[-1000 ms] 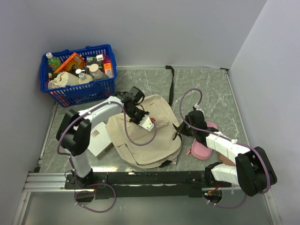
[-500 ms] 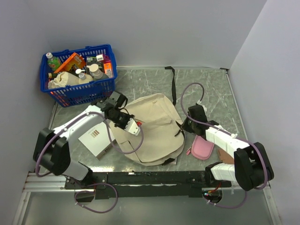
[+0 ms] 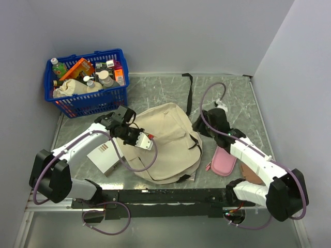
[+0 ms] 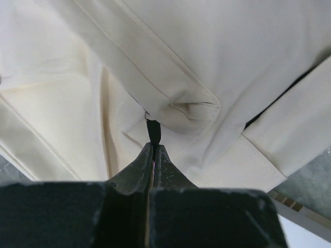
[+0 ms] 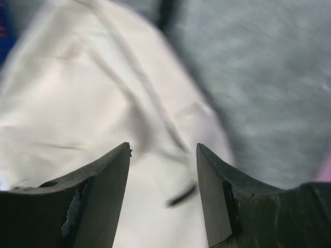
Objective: Pack the student bag
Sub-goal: Unzip the student bag at the center of the board.
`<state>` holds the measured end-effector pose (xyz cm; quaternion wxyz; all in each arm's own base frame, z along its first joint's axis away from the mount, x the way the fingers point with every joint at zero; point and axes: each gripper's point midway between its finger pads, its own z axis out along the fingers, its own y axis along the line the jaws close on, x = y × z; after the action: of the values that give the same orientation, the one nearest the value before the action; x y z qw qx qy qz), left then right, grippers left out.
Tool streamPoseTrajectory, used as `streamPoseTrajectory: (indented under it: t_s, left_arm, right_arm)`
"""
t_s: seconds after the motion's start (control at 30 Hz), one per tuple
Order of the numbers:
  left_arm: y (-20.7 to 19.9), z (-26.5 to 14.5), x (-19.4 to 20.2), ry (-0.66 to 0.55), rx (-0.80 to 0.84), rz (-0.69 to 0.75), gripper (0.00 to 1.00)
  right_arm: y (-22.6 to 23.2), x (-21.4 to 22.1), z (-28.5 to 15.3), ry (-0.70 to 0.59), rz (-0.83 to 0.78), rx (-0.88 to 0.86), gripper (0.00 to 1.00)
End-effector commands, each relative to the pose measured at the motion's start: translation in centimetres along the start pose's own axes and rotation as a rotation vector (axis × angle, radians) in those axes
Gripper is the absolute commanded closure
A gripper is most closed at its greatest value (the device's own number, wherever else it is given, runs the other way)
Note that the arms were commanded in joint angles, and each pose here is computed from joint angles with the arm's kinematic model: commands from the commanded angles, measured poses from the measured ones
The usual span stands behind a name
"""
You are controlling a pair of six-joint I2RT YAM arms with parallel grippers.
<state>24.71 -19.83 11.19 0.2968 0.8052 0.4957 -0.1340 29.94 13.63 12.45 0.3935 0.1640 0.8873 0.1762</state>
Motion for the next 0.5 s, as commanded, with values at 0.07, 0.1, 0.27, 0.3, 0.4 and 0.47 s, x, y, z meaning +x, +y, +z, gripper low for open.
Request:
streamPoseTrajectory:
  t_s: [0.07,0.1,0.27,0.3,0.4,0.47]
  left_arm:
    - [2.4,-0.8,-1.4,-0.049,-0.075,-0.098,0.97]
    - [2.5,-0.6,-1.3,-0.049,-0.082,-0.099,0.97]
    - [2.1,-0.3,-1.1,-0.052,-0.071,-0.078,0.98]
    - [2.1,-0.2,-1.2,-0.053,-0.066,-0.077,0.98]
    - [2.2,-0.2,-1.1,-0.047,-0.06,-0.069,0.99]
    - [2.1,-0.2,-1.0,-0.045,-0.054,-0.061,0.99]
  right_arm:
    - [0.7,-1.7,-0.9,-0.036,-0.056,0.127,0.38]
    - [-0.3,-1.8,-1.6,-0.049,-0.047,0.163,0.37]
    - [-10.8,1.1,-5.5,-0.045,0.094,0.473,0.24]
    - [-11.8,1.1,-6.5,-0.071,0.144,0.496,0.19]
    - [-15.3,2.8,-8.5,-0.04,0.247,0.592,0.05]
    - [-16.2,3.2,-9.6,-0.026,0.279,0.634,0.0]
